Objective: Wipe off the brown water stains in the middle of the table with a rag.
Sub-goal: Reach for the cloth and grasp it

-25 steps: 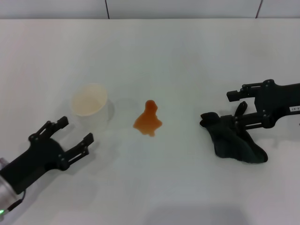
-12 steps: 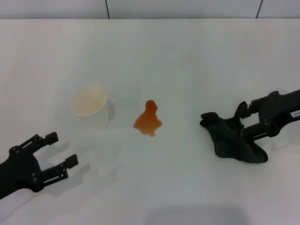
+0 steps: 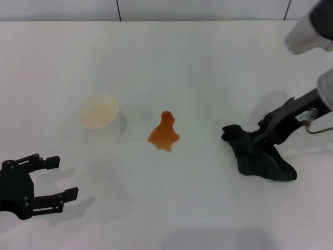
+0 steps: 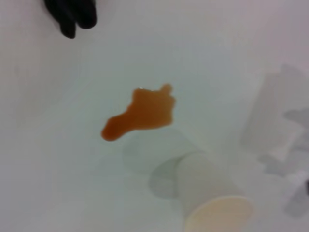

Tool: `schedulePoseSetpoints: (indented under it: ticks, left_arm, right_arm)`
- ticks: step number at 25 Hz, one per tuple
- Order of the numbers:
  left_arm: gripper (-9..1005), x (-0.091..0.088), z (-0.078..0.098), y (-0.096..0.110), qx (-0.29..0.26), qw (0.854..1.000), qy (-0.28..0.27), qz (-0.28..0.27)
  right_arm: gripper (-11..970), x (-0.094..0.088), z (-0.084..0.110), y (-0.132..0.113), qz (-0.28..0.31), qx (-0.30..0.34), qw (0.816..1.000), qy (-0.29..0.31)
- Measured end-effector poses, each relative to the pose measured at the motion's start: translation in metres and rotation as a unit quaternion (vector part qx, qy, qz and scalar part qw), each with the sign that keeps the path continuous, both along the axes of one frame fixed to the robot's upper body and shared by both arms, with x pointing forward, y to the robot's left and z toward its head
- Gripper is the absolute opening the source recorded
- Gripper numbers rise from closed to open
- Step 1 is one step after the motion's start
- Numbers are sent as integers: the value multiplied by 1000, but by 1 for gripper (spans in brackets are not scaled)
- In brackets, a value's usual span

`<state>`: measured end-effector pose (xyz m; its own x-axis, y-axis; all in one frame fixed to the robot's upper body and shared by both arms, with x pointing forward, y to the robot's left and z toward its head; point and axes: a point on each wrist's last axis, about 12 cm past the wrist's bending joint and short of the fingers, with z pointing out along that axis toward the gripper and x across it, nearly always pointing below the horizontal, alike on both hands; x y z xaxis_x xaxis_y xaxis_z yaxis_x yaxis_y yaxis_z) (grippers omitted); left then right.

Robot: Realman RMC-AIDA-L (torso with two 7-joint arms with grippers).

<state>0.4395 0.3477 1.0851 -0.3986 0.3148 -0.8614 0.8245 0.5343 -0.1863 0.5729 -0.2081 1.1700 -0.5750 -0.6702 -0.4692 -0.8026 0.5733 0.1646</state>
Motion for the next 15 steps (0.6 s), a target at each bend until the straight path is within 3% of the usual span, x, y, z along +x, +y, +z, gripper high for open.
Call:
schedulePoseSetpoints:
  ticks: [8, 15]
  left_arm:
    - [884, 16, 17, -7, 11, 1000, -4, -21]
    - [883, 29, 22, -17, 29, 998, 12, -46]
  right_arm:
    - [647, -2, 4, 35, -14, -82, 996, -3]
    - [637, -3, -2, 47, -26, -117, 993, 2]
